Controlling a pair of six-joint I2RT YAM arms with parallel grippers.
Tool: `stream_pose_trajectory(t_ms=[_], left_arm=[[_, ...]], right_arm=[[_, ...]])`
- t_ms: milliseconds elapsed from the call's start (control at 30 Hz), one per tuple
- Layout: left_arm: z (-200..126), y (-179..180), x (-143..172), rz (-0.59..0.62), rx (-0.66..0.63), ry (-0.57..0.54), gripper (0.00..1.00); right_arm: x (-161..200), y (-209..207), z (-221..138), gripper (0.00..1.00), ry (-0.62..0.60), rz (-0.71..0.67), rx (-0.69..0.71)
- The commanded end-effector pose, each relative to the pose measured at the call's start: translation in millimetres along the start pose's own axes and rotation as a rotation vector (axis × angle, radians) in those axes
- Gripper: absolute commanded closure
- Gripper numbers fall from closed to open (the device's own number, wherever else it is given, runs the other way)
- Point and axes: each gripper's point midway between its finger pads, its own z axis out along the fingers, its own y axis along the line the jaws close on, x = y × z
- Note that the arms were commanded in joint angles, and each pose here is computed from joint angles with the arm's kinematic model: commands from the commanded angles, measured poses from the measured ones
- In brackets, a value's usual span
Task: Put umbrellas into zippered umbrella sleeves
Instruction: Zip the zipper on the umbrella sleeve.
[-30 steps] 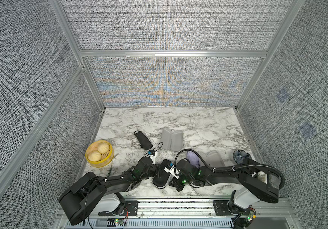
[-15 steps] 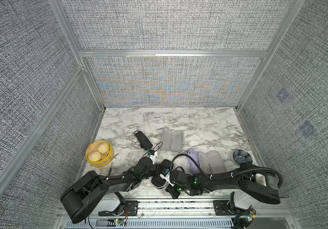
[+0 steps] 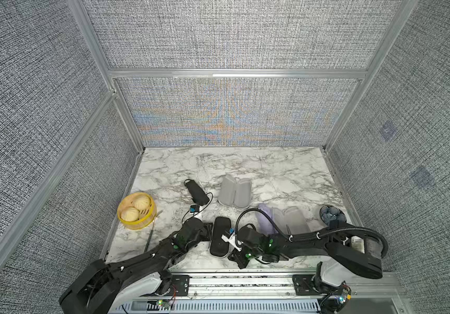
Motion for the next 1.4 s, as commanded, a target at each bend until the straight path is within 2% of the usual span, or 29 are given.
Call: stream_pose_trajectory(t_ms=[0,67,167,200,333,467,633,767,967,1067,1233,1367], left_arm=[[-8,14,5,0.015,-0.047,0.002,0.7],[-11,8,-3,0.036,-0.017,-0.041,0.48],[-16,-5,-16,0.076,0.011,-0.064,0.26],[-16,-11,-21,0.096,0.027,-0.069,0.21],[-6,-26,-33,0.144,0.037,-0.071,0.1],[21,-40,-33,0.167,0.084,-0.003,0.08],[43,-27,-42,0.183,-0.001,-0.027,0.08],[56,-42,-51,0.213,0.099,-0.021,0.08],[75,-53,-29,0.219,0.191,0.106,0.12],[80,-46,-17,0.229,0.18,0.139,0.13],[81,-43,0,0.236,0.209,0.183,0.24],[83,-26,11,0.213,0.163,0.182,0.34]], right_arm=[[22,-24,-3,1.0,0.089,-0.01,0.05],[23,-29,-3,1.0,0.098,-0.029,0.036],[23,-34,-4,1.0,0.099,-0.06,0.036],[23,-35,-4,1.0,0.1,-0.071,0.036],[18,-43,-6,1.0,0.082,-0.071,0.048],[15,-51,-4,1.0,0.081,-0.055,0.031],[20,-54,-4,1.0,0.086,-0.05,0.02],[23,-56,-3,1.0,0.087,-0.047,0.017],[27,-57,-1,1.0,0.094,-0.04,0.012],[25,-56,-1,1.0,0.093,-0.038,0.007],[24,-56,-4,1.0,0.08,-0.027,0.014],[23,-53,-6,1.0,0.038,0.002,0.003]])
